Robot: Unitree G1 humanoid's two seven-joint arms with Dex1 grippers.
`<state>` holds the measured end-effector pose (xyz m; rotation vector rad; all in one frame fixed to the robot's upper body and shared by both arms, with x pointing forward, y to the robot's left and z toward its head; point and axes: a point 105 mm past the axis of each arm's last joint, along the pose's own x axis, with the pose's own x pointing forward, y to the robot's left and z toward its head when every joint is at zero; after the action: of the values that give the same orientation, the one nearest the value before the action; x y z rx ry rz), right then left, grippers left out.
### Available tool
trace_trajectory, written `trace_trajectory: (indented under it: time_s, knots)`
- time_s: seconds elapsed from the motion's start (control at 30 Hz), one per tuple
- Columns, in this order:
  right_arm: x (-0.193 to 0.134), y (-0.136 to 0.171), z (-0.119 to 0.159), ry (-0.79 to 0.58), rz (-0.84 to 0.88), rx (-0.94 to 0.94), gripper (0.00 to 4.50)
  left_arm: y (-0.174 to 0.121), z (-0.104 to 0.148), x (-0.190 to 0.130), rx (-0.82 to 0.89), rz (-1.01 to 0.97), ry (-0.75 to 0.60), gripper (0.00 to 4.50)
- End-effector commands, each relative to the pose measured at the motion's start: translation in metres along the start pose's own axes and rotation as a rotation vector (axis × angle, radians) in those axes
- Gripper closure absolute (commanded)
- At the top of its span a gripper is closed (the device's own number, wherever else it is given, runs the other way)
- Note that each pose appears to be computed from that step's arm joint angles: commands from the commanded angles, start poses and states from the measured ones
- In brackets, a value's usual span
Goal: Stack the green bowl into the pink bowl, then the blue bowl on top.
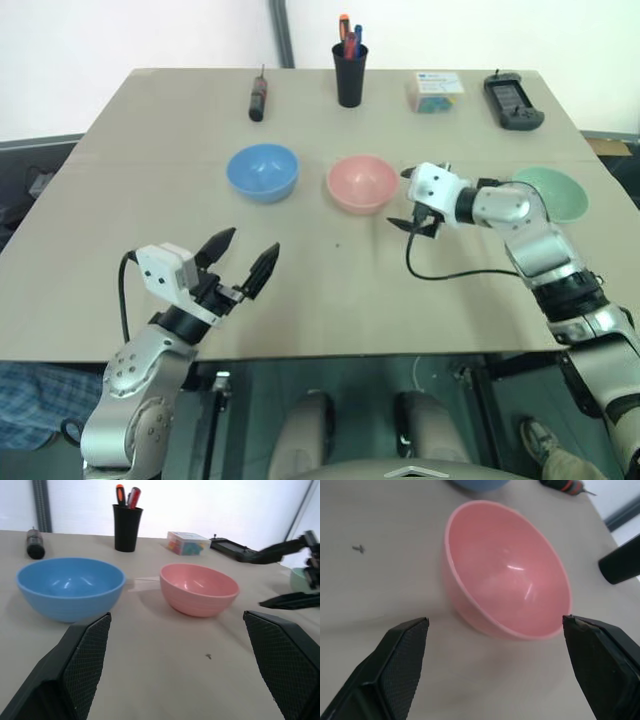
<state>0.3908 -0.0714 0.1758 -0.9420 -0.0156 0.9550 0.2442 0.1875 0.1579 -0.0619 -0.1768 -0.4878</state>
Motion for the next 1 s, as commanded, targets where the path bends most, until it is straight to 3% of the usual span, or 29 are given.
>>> trace_trajectory:
  time_s: [0.03,0.5,0.63,0.7,0.9,1.0]
  knots:
    - [0.013,-0.006,0.020,-0.030,0.031,-0.113,0.00,-0.009,0.021,-0.005,0.057,-0.035,-0.068,0.03]
    - [0.059,0.007,0.038,-0.031,0.158,-0.167,0.00,-0.023,0.020,-0.020,0.079,-0.030,-0.057,0.03]
    - [0.064,0.008,0.040,-0.032,0.171,-0.168,0.89,-0.025,0.016,-0.026,0.086,-0.018,-0.046,0.00]
    - [0.066,0.010,0.041,-0.033,0.181,-0.168,1.92,-0.026,0.015,-0.028,0.088,-0.016,-0.044,0.00]
    - [0.067,0.011,0.040,-0.033,0.192,-0.167,4.26,-0.026,0.013,-0.029,0.091,-0.012,-0.044,0.00]
    - [0.066,0.010,0.039,-0.031,0.191,-0.166,4.45,-0.026,0.012,-0.028,0.094,-0.016,-0.045,0.00]
